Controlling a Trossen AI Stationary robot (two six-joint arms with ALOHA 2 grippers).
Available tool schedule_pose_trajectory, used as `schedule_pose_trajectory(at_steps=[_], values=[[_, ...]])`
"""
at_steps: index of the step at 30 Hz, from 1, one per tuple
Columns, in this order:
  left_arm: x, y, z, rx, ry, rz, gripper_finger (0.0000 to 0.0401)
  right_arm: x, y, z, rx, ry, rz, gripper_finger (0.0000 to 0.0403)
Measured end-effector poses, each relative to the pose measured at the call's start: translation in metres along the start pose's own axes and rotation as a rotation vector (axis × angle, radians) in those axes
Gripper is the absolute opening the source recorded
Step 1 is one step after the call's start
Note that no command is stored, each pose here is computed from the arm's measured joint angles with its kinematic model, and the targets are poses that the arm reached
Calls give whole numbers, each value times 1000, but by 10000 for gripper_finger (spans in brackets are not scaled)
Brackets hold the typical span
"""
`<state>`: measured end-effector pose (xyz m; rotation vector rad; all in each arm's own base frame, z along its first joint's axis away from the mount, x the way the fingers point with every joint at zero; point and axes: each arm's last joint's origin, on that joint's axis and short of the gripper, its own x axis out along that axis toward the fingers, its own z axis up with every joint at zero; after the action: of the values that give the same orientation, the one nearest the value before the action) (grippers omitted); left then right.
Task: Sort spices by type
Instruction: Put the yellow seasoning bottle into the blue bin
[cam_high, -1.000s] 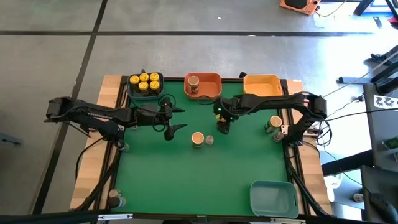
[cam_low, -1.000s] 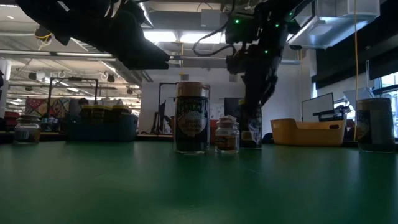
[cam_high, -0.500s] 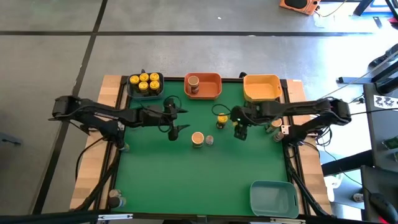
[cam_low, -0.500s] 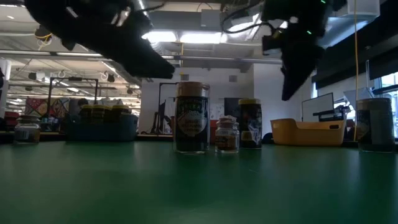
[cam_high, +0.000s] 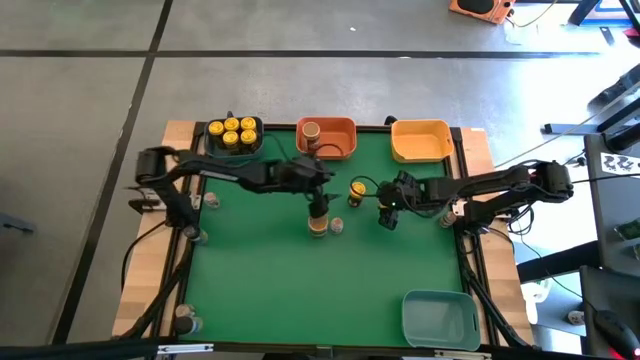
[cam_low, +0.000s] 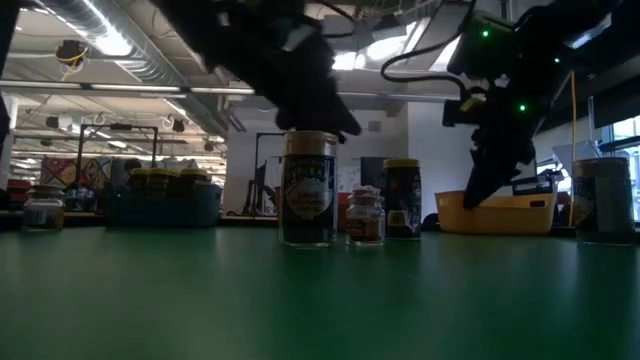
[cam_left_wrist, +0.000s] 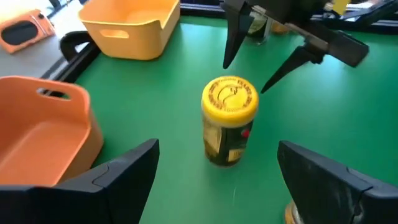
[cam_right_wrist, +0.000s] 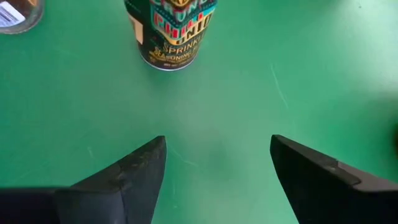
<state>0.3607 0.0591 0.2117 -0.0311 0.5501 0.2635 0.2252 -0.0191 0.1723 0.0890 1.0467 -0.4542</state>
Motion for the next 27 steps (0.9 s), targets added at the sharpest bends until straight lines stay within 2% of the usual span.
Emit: schedule_pose_trajectory(at_steps=[9,16,27], values=[[44,-2,19,-3,17,0,326,6,0,-6,4,-24,5,287],[67,-6,12,-8,-38,-96,326,6,0,-7,3,-21,5,287],[98,-8,-10,1,-81,-94,323,6,1,-5,9,-39,12,287]])
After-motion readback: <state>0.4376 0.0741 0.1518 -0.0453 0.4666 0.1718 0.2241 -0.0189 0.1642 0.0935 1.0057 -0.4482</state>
